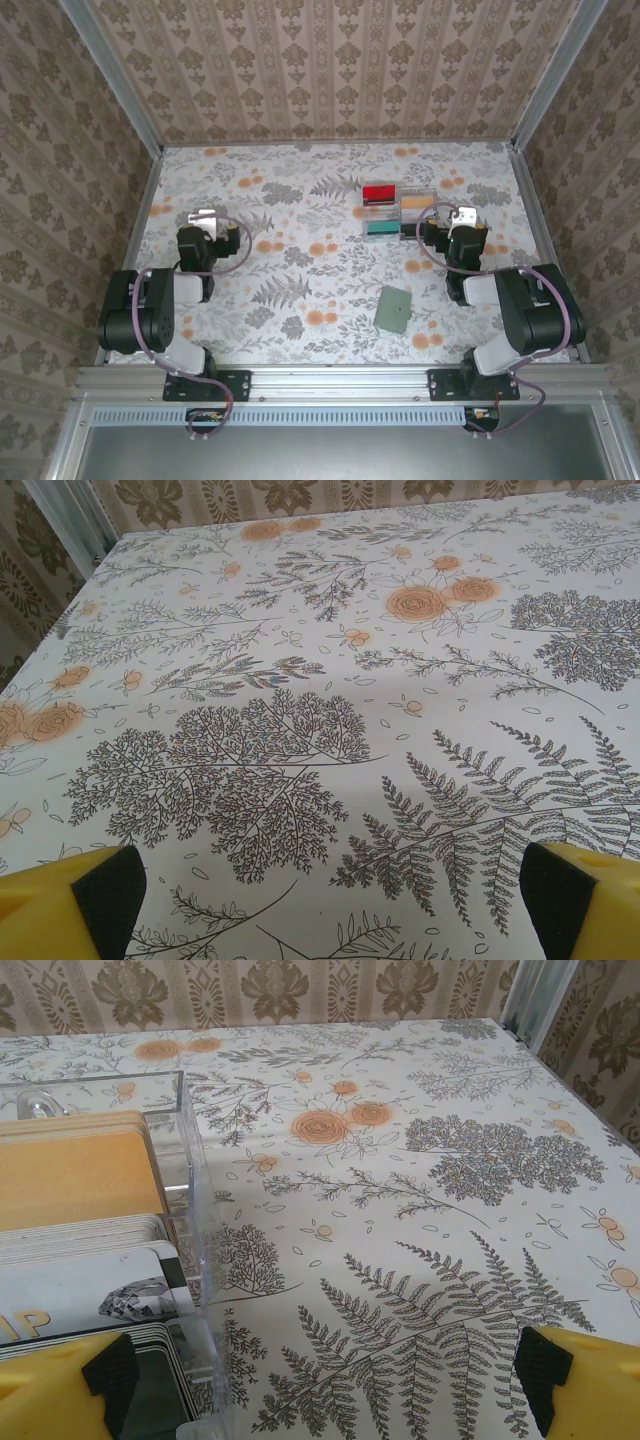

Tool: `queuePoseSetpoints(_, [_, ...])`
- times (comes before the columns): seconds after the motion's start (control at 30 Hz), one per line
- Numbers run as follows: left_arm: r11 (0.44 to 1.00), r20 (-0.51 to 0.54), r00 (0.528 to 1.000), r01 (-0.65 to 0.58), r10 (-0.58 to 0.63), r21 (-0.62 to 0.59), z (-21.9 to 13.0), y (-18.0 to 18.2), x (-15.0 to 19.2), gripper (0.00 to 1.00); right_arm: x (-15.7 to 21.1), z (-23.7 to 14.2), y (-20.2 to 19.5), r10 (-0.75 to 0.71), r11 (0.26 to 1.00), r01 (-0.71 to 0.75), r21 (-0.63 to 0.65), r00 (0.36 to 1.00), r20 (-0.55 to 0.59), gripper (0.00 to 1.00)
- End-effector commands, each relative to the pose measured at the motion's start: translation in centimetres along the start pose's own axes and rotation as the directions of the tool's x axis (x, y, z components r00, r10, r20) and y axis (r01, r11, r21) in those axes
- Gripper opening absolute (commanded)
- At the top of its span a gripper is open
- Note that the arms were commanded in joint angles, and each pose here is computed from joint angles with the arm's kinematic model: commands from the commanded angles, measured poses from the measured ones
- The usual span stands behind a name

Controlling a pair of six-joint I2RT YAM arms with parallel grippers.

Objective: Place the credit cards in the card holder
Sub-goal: Move the card holder to the bottom-center of the table.

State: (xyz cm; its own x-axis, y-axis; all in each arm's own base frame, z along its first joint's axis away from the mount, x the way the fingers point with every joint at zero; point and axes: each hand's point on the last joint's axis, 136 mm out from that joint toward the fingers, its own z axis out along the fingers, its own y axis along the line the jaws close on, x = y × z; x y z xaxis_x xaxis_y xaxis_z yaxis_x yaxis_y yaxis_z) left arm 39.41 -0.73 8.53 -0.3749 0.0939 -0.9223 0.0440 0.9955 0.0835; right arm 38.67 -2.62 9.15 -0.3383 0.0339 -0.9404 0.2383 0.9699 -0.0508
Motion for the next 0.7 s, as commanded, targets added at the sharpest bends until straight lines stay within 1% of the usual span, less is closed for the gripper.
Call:
queuePoseSetpoints(0.0, [1.0, 0.021, 1.0, -0.012, 0.012, 0.009, 0.21, 0.09, -0.97, 1.0, -1.21, 0.19, 0.17, 0.017, 1.0, -0.016, -0.011, 0.999, 0.03, 1.0])
queuePoseSetpoints(0.47, [1.0, 0.025, 1.0, -0.014, 0.014, 0.009, 0.15, 0.07, -1.04, 1.0, -1.2, 0.19, 0.19, 0.017, 1.0, -0.016, -0.012, 0.999, 0.03, 1.0])
queuePoseSetpoints(0.57, [0.999, 0.043, 0.999, -0.032, 0.031, 0.044, -0.18, -0.64, -1.07, 1.0, -1.18, 0.13, 0.47, 0.008, 1.0, -0.007, -0.028, 0.999, 0.031, 1.0])
queuePoseSetpoints(0.67, [0.998, 0.061, 0.997, -0.046, 0.044, 0.034, -0.54, -0.83, -1.14, 1.0, -1.29, 0.01, 1.02, -0.011, 0.999, 0.013, -0.051, 0.999, 0.034, 1.0])
